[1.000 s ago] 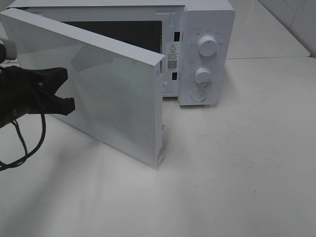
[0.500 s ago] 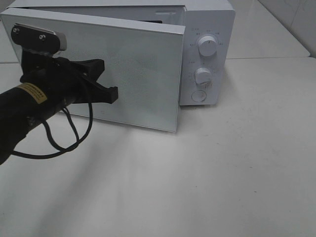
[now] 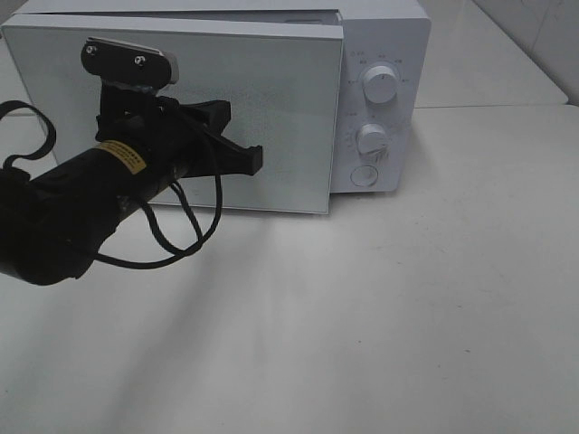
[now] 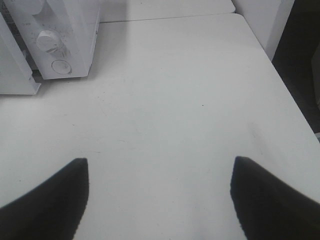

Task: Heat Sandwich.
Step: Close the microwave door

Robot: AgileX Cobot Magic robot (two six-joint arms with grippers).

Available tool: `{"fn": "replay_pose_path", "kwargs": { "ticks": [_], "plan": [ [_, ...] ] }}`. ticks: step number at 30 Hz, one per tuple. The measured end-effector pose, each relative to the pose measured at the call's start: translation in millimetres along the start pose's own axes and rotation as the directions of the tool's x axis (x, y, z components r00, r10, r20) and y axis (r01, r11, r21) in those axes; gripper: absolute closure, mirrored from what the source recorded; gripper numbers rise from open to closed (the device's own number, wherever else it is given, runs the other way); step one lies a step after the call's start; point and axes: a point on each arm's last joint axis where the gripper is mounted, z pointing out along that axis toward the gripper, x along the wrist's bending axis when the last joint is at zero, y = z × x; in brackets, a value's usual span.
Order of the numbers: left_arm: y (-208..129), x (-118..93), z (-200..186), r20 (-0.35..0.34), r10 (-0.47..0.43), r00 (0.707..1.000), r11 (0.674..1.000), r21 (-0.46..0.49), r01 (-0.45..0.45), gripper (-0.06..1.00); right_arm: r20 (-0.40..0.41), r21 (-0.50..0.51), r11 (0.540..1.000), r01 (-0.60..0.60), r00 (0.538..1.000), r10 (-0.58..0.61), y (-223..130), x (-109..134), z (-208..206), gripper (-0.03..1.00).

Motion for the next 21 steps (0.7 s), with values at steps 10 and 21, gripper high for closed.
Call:
{"fn": "replay_pose_path", "kwargs": {
  "ticks": [10, 21],
  "plan": [
    [7, -2, 27, -0.048, -0.054, 0.997, 0.998, -0.022, 0.053, 0.94, 0.000, 0.000, 1.000, 0.000, 1.000, 0.000, 0, 0, 0, 0.20],
    [9, -9, 50, -0.033, -0.050, 0.998, 0.999, 0.001, 0.050, 0.94, 0.000, 0.000, 1.000, 0.000, 1.000, 0.000, 0, 0, 0, 0.20]
  ]
}}
